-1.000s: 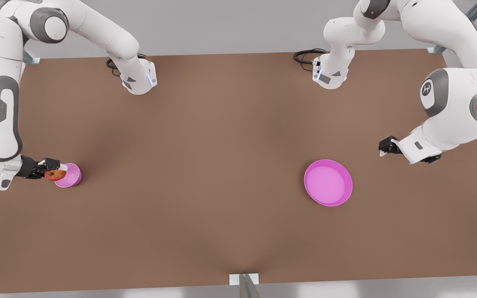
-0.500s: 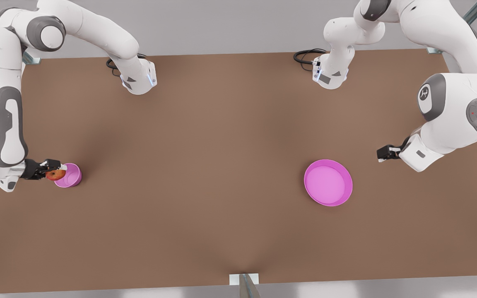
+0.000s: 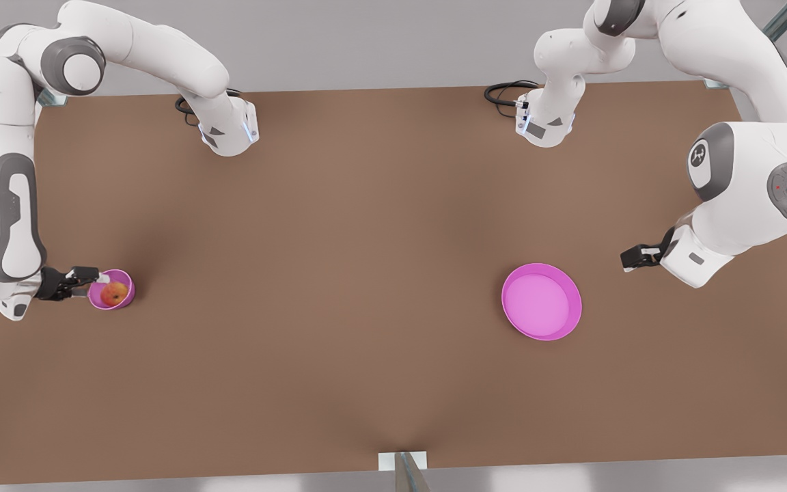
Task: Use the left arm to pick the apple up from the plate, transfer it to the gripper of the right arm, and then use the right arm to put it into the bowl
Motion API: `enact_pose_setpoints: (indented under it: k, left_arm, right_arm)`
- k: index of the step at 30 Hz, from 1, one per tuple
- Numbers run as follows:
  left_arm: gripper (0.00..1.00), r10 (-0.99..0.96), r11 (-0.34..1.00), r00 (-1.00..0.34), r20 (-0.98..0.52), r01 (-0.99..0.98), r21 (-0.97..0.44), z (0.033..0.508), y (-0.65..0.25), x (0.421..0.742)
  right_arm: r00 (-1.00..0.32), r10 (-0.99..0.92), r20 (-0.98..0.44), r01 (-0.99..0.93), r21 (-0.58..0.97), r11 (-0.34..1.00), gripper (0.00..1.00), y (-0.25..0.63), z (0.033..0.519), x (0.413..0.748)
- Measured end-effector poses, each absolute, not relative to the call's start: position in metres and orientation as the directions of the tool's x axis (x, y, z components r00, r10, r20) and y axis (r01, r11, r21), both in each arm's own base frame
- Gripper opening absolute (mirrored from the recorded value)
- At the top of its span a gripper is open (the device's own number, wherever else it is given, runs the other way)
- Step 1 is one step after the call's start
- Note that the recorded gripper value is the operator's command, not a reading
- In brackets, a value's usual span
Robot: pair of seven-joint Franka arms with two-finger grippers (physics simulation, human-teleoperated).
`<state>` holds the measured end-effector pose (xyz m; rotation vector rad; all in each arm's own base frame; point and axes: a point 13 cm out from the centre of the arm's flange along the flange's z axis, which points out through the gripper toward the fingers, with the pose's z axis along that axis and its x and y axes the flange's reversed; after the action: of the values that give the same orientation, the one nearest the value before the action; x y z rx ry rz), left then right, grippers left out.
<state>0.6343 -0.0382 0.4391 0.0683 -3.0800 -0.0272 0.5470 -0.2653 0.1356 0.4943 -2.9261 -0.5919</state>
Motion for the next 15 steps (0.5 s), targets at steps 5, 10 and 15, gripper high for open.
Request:
enact_pose_setpoints:
  k: [5,10,15]
  left_arm:
    - [1.0,-0.064,0.998,-0.996,0.059,-0.063,0.02,0.439,-0.039,0.635]
    - [1.0,-0.066,0.998,-0.996,0.06,-0.065,0.017,0.438,-0.045,0.635]
    - [1.0,-0.052,0.999,-0.997,0.058,-0.051,0.014,0.44,-0.05,0.636]
  right_arm:
    - [-0.761,-0.639,-0.113,-0.649,0.108,0.753,1.0,-0.092,0.383,0.649]
    - [-0.601,-0.797,-0.064,-0.798,-0.023,0.603,1.0,0.121,0.482,0.616]
    - [-0.835,-0.549,0.023,-0.549,-0.076,0.832,1.0,0.068,0.504,0.579]
